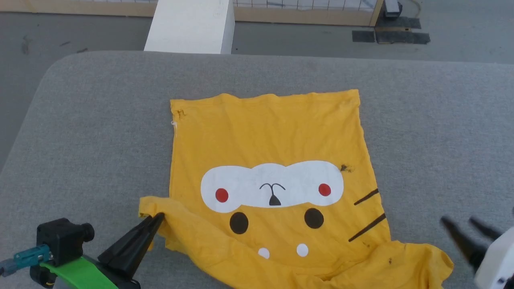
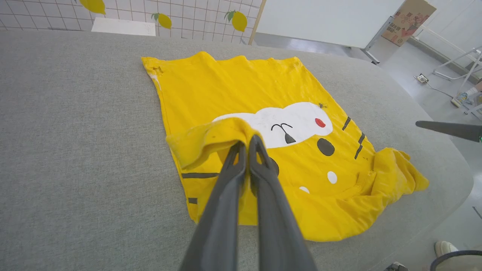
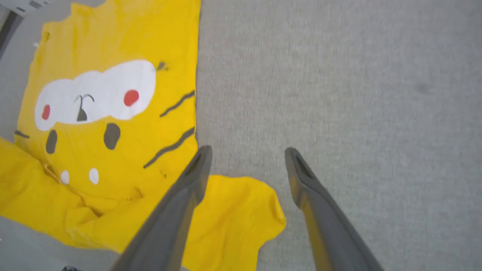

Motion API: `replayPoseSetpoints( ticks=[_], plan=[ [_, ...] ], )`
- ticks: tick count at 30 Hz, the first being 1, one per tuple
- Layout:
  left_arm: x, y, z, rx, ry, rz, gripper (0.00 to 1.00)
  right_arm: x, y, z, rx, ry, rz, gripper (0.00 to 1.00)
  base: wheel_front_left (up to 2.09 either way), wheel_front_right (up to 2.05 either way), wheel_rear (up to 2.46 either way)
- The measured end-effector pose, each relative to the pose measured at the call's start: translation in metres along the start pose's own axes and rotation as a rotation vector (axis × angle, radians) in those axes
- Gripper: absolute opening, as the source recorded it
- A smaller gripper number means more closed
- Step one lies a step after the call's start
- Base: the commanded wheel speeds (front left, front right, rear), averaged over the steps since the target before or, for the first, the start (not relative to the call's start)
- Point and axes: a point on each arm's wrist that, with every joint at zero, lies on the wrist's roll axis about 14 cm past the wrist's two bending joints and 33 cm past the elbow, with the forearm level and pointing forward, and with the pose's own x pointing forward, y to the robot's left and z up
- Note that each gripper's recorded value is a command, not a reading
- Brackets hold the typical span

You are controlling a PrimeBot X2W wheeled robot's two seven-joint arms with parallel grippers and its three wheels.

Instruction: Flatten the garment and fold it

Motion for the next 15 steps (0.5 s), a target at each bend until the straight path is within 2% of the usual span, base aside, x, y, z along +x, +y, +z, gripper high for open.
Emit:
replayPoseSetpoints(
  ticks=[7,11,15],
  plan=[
    [0.005,0.0,-0.001,0.01,0.013,-0.012,0.0,0.019,0.011,0.093,-0.185,-0.199,-0.026,1.0,0.0,0.0,0.0],
    [0.012,0.003,0.002,0.03,0.015,-0.029,0.0,0.05,0.024,0.123,-0.272,-0.191,-0.026,1.0,0.0,0.0,0.0],
    [0.016,0.006,0.005,0.042,0.011,-0.036,0.0,0.083,0.037,0.136,-0.321,-0.131,-0.023,1.0,0.0,0.0,0.0]
  ],
)
